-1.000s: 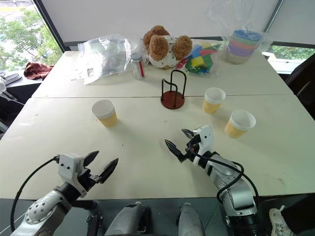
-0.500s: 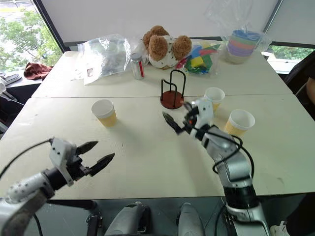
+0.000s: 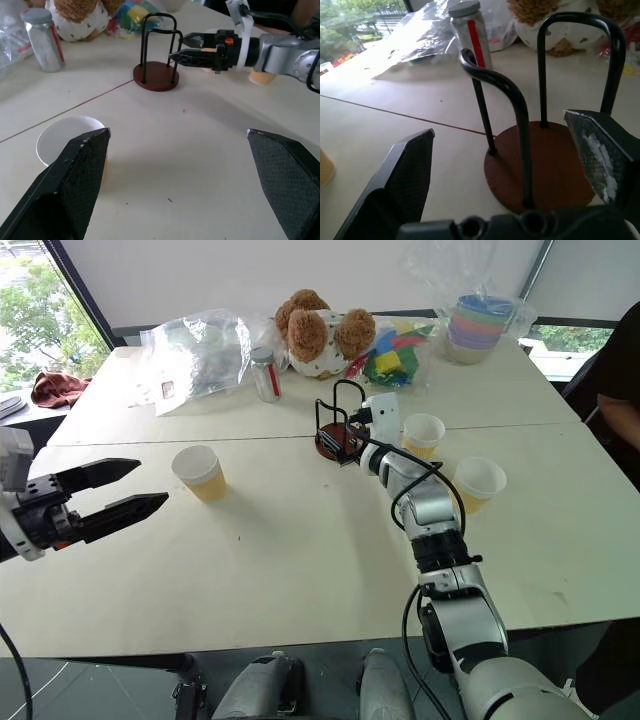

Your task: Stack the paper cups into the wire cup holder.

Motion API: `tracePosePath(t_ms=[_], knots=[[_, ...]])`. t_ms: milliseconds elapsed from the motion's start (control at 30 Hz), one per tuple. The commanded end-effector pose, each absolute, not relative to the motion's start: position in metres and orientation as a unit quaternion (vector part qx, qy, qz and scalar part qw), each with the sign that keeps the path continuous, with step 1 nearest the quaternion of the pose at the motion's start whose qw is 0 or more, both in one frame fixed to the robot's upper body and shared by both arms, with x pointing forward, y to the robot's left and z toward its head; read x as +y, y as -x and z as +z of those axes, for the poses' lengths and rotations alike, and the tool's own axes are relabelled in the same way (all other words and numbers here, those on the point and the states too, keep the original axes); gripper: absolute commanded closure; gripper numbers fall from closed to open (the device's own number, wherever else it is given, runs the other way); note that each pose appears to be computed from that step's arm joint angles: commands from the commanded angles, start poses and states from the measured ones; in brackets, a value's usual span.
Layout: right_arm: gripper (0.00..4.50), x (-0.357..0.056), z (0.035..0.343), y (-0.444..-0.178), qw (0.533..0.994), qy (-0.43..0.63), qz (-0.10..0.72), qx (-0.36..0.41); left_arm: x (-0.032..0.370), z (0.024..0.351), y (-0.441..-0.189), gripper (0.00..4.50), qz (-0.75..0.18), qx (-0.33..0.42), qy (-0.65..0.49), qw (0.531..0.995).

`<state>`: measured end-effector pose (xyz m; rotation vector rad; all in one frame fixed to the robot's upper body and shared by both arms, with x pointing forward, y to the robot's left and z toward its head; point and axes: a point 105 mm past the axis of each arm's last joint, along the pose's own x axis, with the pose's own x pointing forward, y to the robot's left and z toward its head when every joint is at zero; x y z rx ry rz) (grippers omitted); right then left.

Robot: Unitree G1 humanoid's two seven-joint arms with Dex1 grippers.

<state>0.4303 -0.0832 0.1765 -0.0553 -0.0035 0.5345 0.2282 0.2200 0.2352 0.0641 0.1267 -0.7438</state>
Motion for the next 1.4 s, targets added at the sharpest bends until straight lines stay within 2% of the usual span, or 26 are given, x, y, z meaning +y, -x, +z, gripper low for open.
tracePosePath(t_ms=[33, 67, 233, 267, 367, 433, 533, 700, 767, 933, 1133, 1267, 1400], knots=[[0.94, -0.081, 0.193, -0.439, 0.965, 0.018, 0.259, -0.029, 0.223, 0.235, -0.228, 0.0, -0.352, 0.056, -0.041, 0.933], [1.34, -0.079, 0.194, -0.439, 0.964, 0.017, 0.264, -0.033, 0.224, 0.235, -0.228, 0.0, -0.35, 0.054, -0.039, 0.935], [4.07, -0.067, 0.195, -0.434, 0.956, 0.021, 0.288, -0.043, 0.224, 0.227, -0.228, 0.0, -0.343, 0.061, -0.042, 0.936], [4.47, -0.066, 0.196, -0.433, 0.956, 0.021, 0.289, -0.043, 0.224, 0.226, -0.228, 0.0, -0.343, 0.061, -0.042, 0.937], [4.47, -0.066, 0.201, -0.434, 0.959, 0.022, 0.279, -0.051, 0.223, 0.226, -0.227, 0.0, -0.343, 0.062, -0.042, 0.936], [4.47, -0.061, 0.214, -0.424, 0.955, 0.026, 0.288, -0.064, 0.223, 0.226, -0.226, 0.0, -0.344, 0.066, -0.051, 0.935], [4.47, -0.042, 0.228, -0.379, 0.932, 0.032, 0.354, -0.069, 0.229, 0.228, -0.225, 0.0, -0.343, 0.075, -0.063, 0.934], [4.47, -0.035, 0.216, -0.315, 0.895, 0.021, 0.444, -0.047, 0.233, 0.23, -0.23, 0.0, -0.348, 0.079, -0.067, 0.932], [4.47, -0.042, 0.206, -0.301, 0.885, 0.025, 0.463, -0.035, 0.233, 0.228, -0.231, 0.0, -0.357, 0.085, -0.062, 0.928], [4.47, -0.06, 0.189, -0.289, 0.859, 0.072, 0.507, -0.025, 0.236, 0.22, -0.232, 0.0, -0.377, 0.105, -0.05, 0.919], [4.47, -0.068, 0.183, -0.299, 0.84, 0.102, 0.532, -0.029, 0.229, 0.213, -0.235, 0.0, -0.395, 0.108, -0.044, 0.911], [4.47, -0.064, 0.174, -0.292, 0.827, 0.11, 0.551, -0.024, 0.222, 0.214, -0.232, 0.0, -0.407, 0.107, -0.043, 0.906], [2.95, -0.065, 0.17, -0.291, 0.831, 0.107, 0.546, -0.02, 0.215, 0.215, -0.228, 0.0, -0.418, 0.113, -0.043, 0.9]])
